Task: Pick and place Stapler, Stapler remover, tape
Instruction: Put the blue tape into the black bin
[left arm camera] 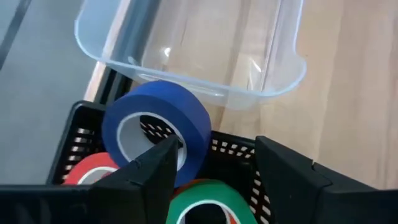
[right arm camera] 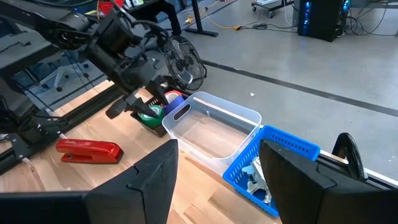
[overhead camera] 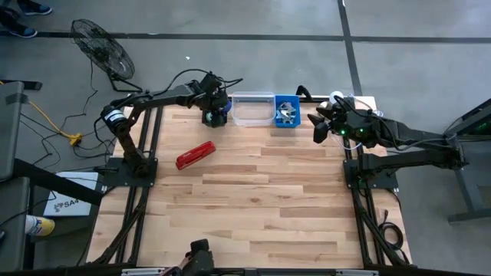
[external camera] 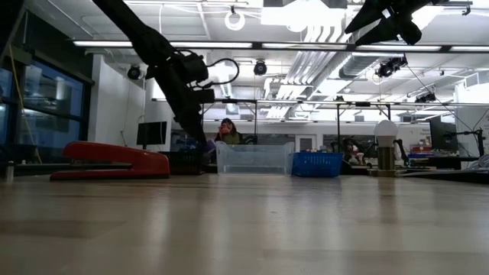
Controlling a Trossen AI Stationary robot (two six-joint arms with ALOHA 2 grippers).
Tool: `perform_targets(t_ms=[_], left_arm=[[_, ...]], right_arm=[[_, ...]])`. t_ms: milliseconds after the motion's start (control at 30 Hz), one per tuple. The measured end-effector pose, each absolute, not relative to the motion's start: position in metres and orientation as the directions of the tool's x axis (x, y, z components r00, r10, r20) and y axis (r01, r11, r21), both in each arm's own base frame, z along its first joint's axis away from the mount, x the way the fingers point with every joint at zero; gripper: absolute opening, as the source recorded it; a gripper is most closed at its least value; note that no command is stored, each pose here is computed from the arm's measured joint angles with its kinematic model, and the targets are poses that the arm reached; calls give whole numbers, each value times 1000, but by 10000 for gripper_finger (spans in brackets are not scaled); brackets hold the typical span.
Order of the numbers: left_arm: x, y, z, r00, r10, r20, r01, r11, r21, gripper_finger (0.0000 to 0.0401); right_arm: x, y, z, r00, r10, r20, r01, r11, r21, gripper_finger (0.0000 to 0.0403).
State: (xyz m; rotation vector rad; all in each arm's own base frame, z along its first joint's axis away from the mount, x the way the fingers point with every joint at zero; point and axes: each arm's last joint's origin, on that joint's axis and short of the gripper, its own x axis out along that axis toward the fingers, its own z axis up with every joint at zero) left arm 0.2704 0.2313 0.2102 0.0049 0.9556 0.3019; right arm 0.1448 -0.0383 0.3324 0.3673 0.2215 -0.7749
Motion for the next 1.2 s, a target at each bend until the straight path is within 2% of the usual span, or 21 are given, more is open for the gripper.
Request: perform_targets(t_ms=[300, 400, 500, 733, 967, 1200], left_arm=[[274, 235, 202, 527, 270, -806, -279, 950, 136, 203], [274, 235, 202, 524, 275, -806, -284, 949, 139, 190], [274, 236, 202, 507, 297, -809, -304, 940, 155, 154], [273, 237, 202, 490, 324, -809, -318, 931, 180, 27], [273, 237, 202, 486, 335, -807, -324, 927, 190, 39], [270, 235, 221, 492, 361, -793, -323, 921, 219, 25]], right_arm=[[145, -38, 332, 696, -639, -327, 716, 654, 244, 217], [145, -38, 332, 696, -639, -328, 716, 654, 244, 217], [145, -38, 332, 696, -639, -327, 716, 654, 244, 216], [145, -38, 332, 695, -640, -327, 716, 654, 244, 216], [145, -38, 332, 696, -639, -327, 716, 654, 244, 217], [145, -38, 332, 696, -640, -327, 716, 654, 244, 217]])
